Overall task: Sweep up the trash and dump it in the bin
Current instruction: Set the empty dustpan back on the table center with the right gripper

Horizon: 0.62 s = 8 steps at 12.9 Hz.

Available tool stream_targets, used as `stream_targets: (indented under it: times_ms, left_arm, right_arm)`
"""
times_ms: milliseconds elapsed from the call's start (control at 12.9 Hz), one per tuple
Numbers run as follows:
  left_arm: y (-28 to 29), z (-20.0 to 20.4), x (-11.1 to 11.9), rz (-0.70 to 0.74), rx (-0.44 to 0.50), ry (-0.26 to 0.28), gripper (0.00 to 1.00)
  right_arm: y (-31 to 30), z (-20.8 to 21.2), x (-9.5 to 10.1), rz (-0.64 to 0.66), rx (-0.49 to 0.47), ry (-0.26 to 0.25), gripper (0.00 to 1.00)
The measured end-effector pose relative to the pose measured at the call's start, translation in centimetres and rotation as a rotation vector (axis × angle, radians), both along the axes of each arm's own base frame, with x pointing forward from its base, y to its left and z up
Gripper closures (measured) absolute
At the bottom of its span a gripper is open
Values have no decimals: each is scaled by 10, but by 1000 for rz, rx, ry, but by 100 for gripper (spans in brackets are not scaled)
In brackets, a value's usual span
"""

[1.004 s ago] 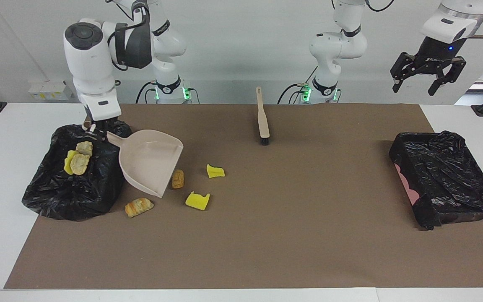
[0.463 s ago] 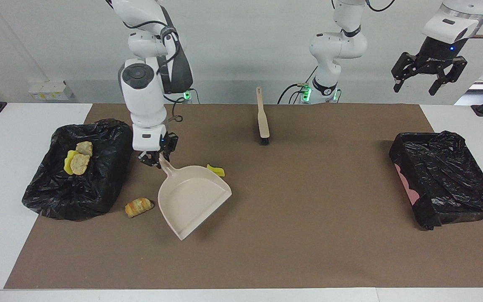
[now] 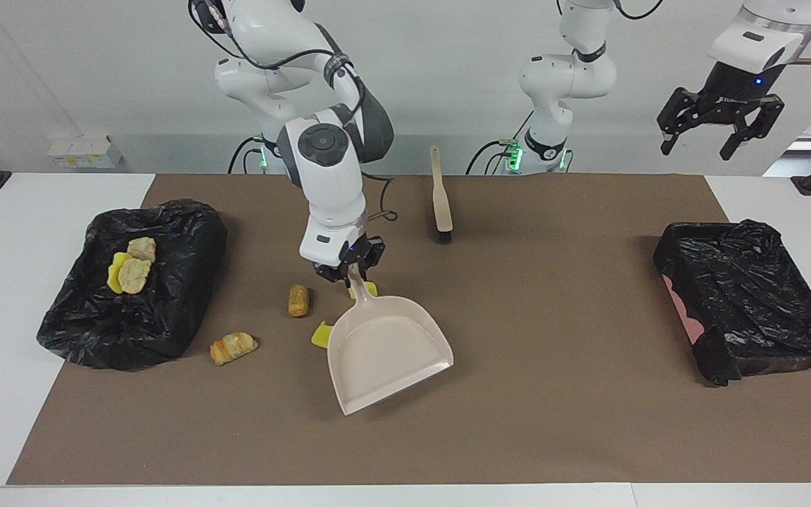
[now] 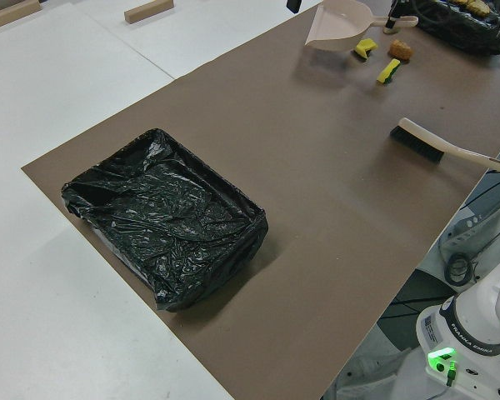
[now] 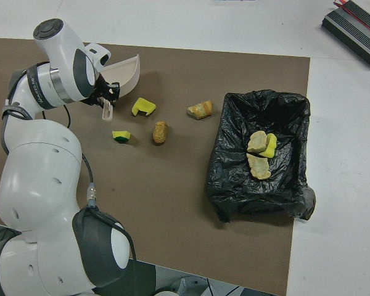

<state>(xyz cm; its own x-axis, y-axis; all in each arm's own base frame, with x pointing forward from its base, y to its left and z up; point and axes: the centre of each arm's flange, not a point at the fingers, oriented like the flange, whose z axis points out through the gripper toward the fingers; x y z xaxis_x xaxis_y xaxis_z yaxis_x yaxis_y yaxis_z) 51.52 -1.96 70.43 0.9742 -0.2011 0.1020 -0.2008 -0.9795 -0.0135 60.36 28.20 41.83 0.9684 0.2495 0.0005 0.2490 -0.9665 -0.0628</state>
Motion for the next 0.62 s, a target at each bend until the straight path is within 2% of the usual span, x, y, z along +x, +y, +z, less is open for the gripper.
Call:
stream_targets:
  times_ms: [232,463,541,618]
  left_arm:
    - [0,0,0,0,0,0,0]
    - [0,0,0,0,0,0,0]
    - [0,0,0,0,0,1,0]
    - [0,0,0,0,0,1,0]
  right_arm:
    - [82,-26,-13,-183,6,32,67]
    - [140,-43,-22,-282,26,30,67]
    - [144,-45,-20,-289,37,23,60]
    - [144,-43,-18,-291,41,19,48]
